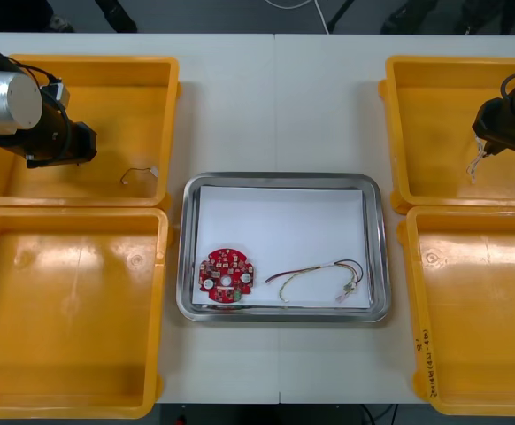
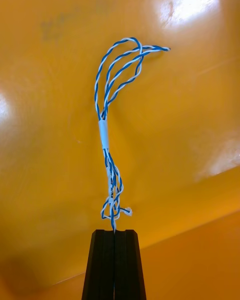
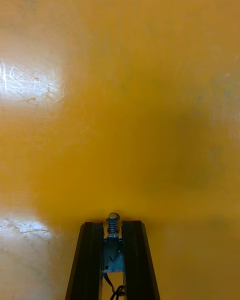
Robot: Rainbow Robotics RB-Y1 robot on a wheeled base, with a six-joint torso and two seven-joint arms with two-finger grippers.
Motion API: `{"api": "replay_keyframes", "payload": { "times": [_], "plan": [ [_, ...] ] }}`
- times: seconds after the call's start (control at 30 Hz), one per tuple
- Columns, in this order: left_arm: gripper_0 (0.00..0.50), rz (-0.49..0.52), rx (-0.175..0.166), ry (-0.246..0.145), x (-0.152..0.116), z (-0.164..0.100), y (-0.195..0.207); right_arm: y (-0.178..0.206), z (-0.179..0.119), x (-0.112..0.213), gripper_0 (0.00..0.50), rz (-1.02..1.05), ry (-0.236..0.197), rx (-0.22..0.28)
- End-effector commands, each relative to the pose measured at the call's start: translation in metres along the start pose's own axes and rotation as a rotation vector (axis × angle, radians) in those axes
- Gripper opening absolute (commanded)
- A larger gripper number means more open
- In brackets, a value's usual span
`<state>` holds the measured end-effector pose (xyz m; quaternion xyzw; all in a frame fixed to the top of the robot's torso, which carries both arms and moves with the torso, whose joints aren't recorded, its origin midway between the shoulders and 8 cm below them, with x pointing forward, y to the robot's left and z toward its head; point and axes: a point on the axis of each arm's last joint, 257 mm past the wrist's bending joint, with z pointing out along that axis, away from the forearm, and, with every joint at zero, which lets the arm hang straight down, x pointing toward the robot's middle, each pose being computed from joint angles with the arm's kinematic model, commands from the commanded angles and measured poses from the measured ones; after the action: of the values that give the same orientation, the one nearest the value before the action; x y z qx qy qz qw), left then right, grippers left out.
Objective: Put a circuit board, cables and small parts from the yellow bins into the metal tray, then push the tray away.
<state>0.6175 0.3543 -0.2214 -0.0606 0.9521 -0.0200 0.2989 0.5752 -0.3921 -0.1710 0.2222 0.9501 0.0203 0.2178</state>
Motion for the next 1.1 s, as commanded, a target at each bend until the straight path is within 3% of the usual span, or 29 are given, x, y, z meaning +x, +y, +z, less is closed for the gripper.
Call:
{"api": "replay_keyframes", "payload": {
  "times": [0.03, 0.27, 0.57, 0.77, 0.83, 0.87, 1.1],
  "plan": [
    [0.0, 0.03, 0.019, -0.01, -0.013, -0.015, -0.009, 0.009, 0.003, 0.008, 0.0, 0.015, -0.01, -0.002],
    [0.0, 0.022, 0.027, -0.004, -0.022, -0.038, -0.009, 0.017, 0.01, 0.019, 0.0, 0.024, 0.006, -0.023],
    [0.0, 0.033, 0.01, 0.005, -0.031, -0.073, -0.005, 0.02, 0.01, 0.017, 0.013, 0.023, -0.003, -0.03],
    [0.0, 0.046, -0.008, 0.034, -0.027, -0.101, -0.004, 0.02, 0.009, 0.014, 0.37, 0.03, -0.008, -0.042],
    [0.0, 0.051, -0.014, 0.039, -0.027, -0.107, -0.005, 0.019, 0.009, 0.014, 0.435, 0.031, -0.01, -0.044],
    [0.0, 0.053, -0.019, 0.046, -0.025, -0.112, -0.005, 0.019, 0.009, 0.014, 0.458, 0.03, -0.01, -0.044],
    [0.0, 0.068, -0.04, 0.059, -0.02, -0.134, -0.013, 0.019, 0.008, 0.011, 0.5, 0.037, -0.017, -0.05]
  ]
}}
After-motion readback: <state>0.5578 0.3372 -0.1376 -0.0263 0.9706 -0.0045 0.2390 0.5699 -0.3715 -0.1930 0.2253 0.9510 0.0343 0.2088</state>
